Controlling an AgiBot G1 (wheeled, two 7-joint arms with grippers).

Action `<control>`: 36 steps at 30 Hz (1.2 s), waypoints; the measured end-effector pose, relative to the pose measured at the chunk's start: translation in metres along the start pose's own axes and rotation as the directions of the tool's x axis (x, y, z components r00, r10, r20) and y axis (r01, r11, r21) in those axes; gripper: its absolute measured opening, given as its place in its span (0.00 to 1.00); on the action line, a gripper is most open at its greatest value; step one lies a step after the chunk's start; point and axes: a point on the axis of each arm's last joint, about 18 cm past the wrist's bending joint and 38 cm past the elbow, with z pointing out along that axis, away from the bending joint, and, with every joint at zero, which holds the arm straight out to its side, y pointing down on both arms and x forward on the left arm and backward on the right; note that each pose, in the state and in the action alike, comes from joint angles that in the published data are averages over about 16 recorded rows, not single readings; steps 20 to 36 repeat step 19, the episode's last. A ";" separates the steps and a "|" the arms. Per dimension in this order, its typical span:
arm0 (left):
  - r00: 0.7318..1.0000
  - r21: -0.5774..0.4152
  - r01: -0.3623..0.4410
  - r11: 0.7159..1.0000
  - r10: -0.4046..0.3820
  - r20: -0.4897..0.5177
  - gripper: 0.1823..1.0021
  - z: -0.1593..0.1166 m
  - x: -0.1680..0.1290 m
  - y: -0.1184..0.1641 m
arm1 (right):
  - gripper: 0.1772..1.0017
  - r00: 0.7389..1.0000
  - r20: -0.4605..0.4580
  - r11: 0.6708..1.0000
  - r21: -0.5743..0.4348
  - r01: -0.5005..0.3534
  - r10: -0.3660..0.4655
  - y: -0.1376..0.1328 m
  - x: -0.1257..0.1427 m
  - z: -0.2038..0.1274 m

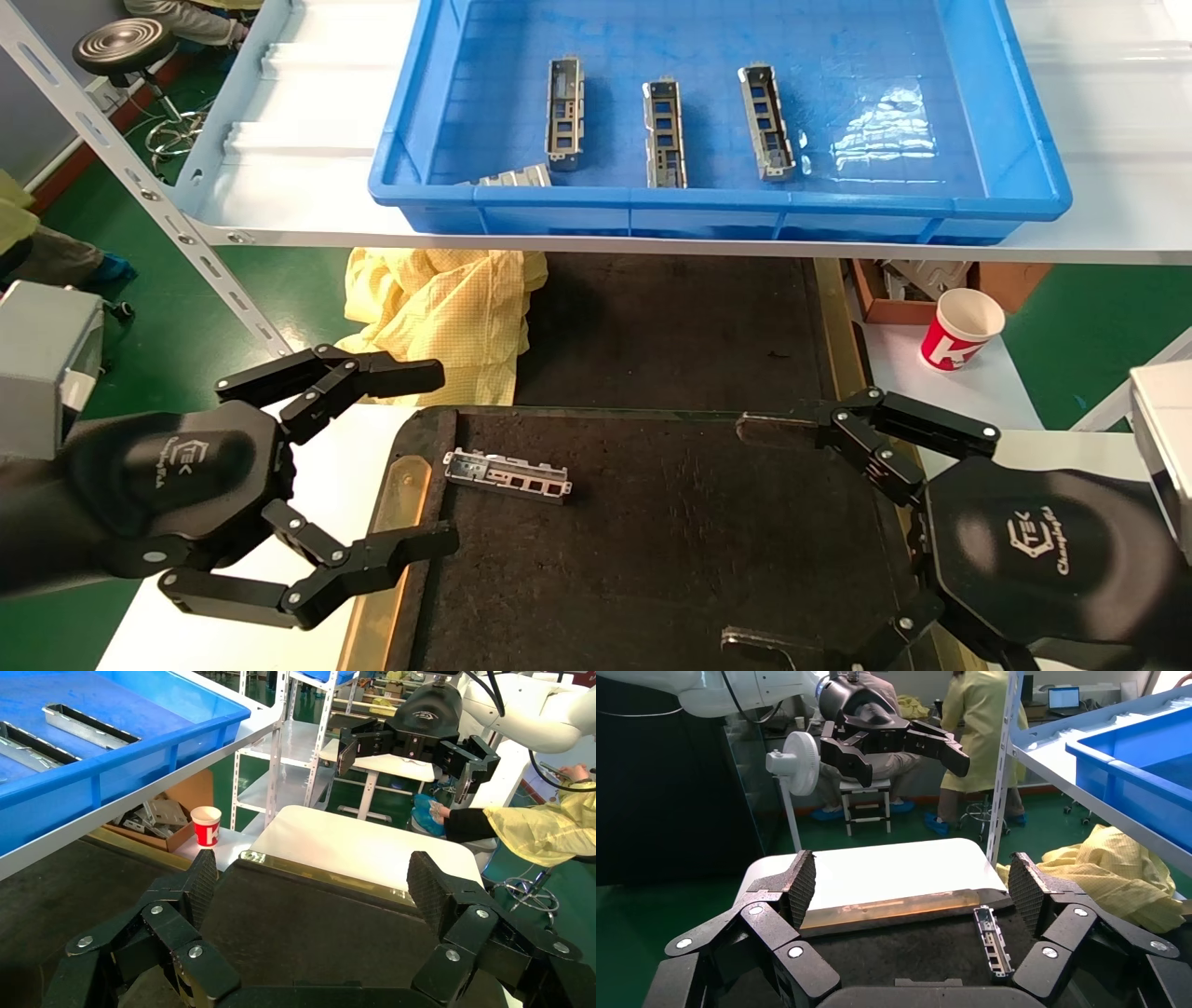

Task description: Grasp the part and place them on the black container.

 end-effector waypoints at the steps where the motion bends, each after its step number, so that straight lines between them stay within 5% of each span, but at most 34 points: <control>1: 1.000 0.000 0.000 1.000 0.000 0.000 1.00 0.000 0.000 0.000 | 1.00 1.000 0.000 1.000 0.000 0.000 0.000 0.000 0.000 0.000; 36: 1.000 0.000 0.000 1.000 0.000 0.000 1.00 0.000 0.000 0.000 | 1.00 1.000 -0.001 1.000 0.003 -0.005 0.005 0.001 0.002 0.002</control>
